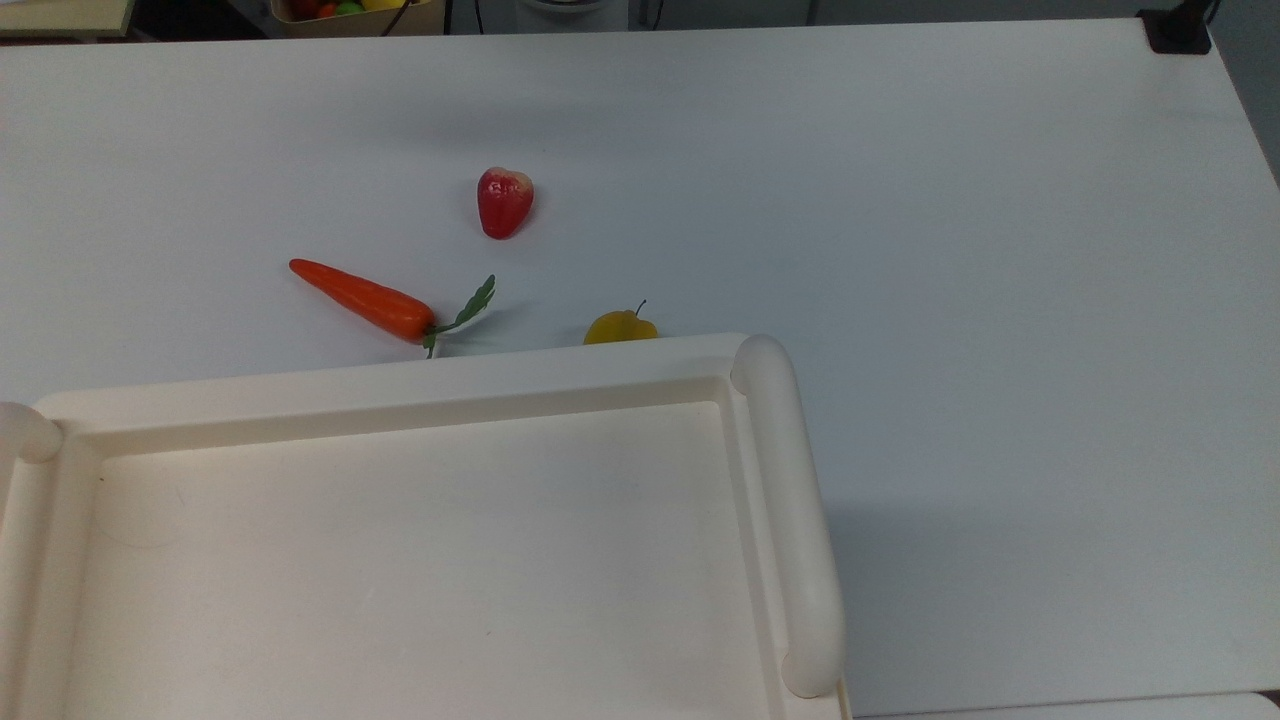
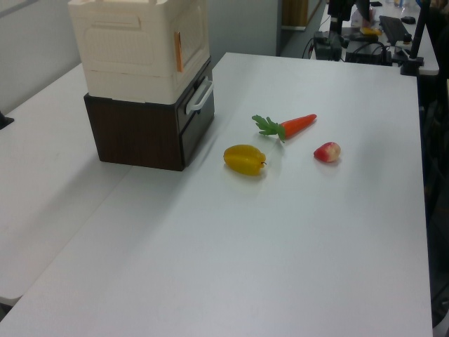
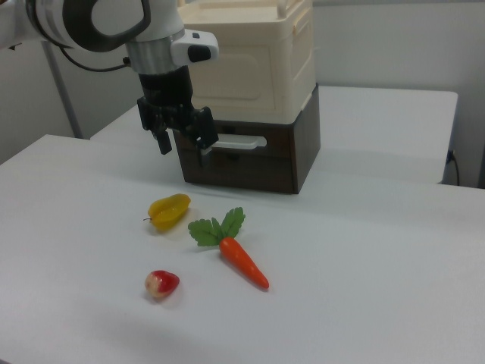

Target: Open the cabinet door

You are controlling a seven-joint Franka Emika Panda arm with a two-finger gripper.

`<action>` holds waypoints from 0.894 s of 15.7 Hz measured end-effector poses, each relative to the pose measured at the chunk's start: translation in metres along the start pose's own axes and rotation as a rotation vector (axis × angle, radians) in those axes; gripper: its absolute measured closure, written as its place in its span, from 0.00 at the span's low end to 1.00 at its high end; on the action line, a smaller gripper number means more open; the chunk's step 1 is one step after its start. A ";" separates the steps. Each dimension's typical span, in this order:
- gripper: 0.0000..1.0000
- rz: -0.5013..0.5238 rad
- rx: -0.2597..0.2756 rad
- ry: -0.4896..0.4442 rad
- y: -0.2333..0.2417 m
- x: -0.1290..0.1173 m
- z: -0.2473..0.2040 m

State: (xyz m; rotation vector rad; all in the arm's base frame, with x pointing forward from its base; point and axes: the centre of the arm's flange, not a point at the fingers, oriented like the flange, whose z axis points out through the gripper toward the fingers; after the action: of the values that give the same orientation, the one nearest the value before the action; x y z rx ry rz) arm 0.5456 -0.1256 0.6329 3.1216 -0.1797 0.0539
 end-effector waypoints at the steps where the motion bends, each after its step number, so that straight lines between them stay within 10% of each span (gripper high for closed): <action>1: 0.00 0.000 0.001 0.000 0.000 0.000 0.000; 14: 0.00 -0.023 0.046 0.007 0.004 0.000 0.000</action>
State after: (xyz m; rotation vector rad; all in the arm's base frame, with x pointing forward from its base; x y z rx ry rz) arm 0.5448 -0.1292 0.6332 3.1678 -0.1445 0.0689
